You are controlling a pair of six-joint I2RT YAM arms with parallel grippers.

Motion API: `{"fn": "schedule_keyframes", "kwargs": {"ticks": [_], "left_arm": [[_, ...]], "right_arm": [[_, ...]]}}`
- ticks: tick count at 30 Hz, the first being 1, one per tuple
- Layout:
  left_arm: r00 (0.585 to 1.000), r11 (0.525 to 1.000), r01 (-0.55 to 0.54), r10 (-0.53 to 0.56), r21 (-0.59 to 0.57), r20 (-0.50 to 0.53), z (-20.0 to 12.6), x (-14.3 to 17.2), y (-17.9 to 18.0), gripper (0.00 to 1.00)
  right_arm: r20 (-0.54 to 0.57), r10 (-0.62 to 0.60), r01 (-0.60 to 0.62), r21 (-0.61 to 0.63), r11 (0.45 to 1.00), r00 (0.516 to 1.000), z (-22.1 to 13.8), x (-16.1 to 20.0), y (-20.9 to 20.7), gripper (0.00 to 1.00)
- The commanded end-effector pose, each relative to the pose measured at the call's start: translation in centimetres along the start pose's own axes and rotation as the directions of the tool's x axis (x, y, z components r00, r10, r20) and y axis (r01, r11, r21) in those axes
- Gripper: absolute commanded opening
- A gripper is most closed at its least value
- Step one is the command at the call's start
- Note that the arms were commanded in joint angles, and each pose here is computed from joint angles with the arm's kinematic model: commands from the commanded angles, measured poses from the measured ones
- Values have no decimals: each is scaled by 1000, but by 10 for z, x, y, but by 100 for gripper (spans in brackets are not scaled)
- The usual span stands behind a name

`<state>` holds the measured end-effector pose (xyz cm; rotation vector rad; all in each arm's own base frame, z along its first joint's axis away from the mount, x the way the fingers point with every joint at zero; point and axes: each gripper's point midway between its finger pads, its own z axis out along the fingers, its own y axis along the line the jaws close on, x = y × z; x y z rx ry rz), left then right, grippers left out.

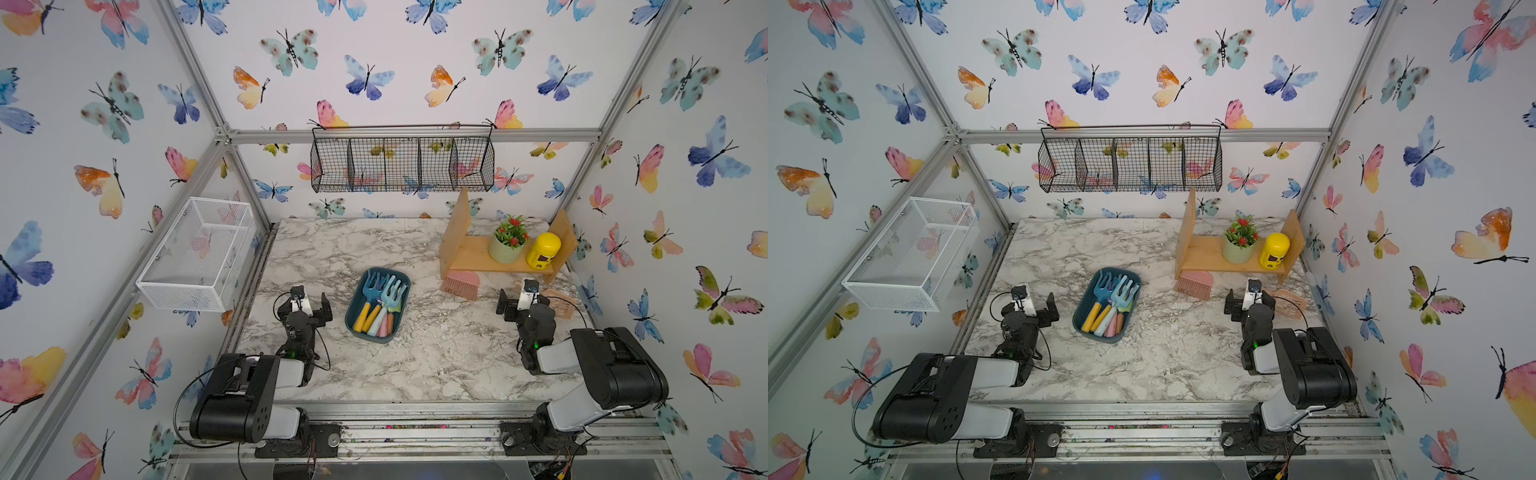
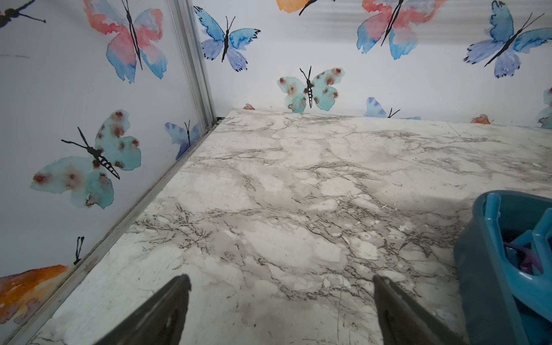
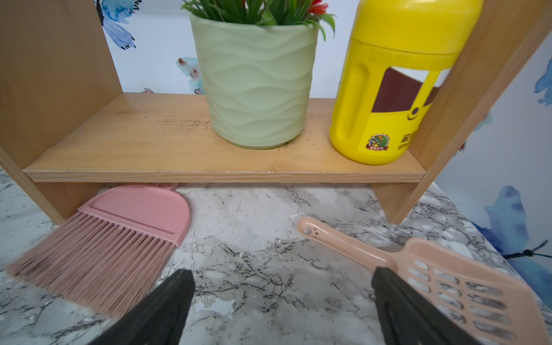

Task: Put the rake into the storage box
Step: Reset both arms

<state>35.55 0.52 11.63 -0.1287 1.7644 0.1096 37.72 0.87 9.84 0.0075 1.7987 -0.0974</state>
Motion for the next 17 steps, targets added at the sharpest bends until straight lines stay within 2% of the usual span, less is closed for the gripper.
{"fn": "schedule_keyframes", "kwargs": {"ticks": [1, 8, 17], "left_arm": [[1000, 1000, -5, 5, 19, 15, 1, -4, -3, 98], [1000, 998, 21, -20, 63, -14, 6, -1, -2, 98], [1000, 998, 21, -20, 62, -13, 6, -2, -2, 98]], "right_arm": [[13, 12, -12, -6, 1000, 1000, 2, -5, 1, 99], [12, 12, -12, -6, 1000, 1000, 2, -5, 1, 99], [13, 12, -12, -6, 1000, 1000, 2, -5, 1, 99]]}}
